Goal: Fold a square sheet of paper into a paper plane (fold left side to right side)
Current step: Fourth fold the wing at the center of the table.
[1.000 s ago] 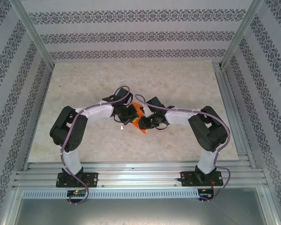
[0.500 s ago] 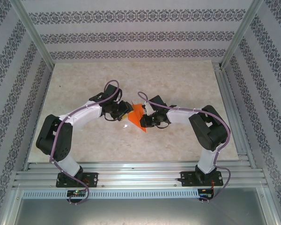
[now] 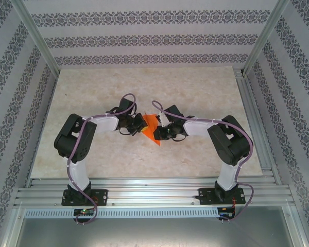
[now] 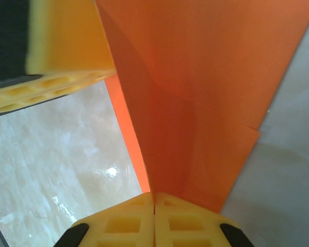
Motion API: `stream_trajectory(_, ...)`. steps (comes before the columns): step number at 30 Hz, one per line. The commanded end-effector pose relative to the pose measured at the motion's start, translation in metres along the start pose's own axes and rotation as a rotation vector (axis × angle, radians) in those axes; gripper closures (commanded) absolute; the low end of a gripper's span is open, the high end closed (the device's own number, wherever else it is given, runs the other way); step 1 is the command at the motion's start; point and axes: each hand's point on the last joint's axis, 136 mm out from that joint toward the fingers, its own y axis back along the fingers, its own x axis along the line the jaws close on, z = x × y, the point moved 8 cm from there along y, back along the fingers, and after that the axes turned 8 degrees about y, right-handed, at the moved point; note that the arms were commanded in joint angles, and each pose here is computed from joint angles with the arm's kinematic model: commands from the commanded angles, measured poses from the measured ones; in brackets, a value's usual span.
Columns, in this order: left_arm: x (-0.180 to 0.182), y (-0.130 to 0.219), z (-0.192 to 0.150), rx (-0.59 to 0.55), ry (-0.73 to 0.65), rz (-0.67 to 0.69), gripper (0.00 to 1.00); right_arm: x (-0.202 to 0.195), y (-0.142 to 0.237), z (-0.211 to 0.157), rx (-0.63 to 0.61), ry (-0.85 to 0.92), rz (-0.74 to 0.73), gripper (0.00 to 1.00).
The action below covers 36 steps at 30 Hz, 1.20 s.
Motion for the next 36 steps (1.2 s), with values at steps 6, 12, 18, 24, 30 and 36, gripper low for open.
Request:
stream_trajectory(6,0.010,-0.021,0.002,0.009,-0.019,0.032,1.00,0.000,0.000,0.003,0.001,-0.008,0.019,0.90)
stream_trajectory(12,0.024,-0.023,0.001,-0.006,-0.024,0.100,1.00,-0.003,0.004,0.009,0.007,0.005,-0.017,0.82)
stream_trajectory(18,0.029,-0.023,-0.001,-0.011,-0.028,0.124,1.00,-0.006,0.006,0.017,0.023,0.030,-0.061,0.79)
stream_trajectory(24,0.033,-0.023,-0.001,-0.012,-0.023,0.139,1.00,-0.010,0.005,0.021,0.027,0.033,-0.066,0.79)
stream_trajectory(30,0.036,-0.023,-0.001,-0.015,-0.021,0.155,1.00,-0.004,0.012,0.033,-0.015,0.032,-0.036,0.76)
stream_trajectory(36,0.038,-0.023,-0.001,-0.016,-0.020,0.160,1.00,-0.003,0.009,0.038,-0.015,0.028,-0.023,0.85)
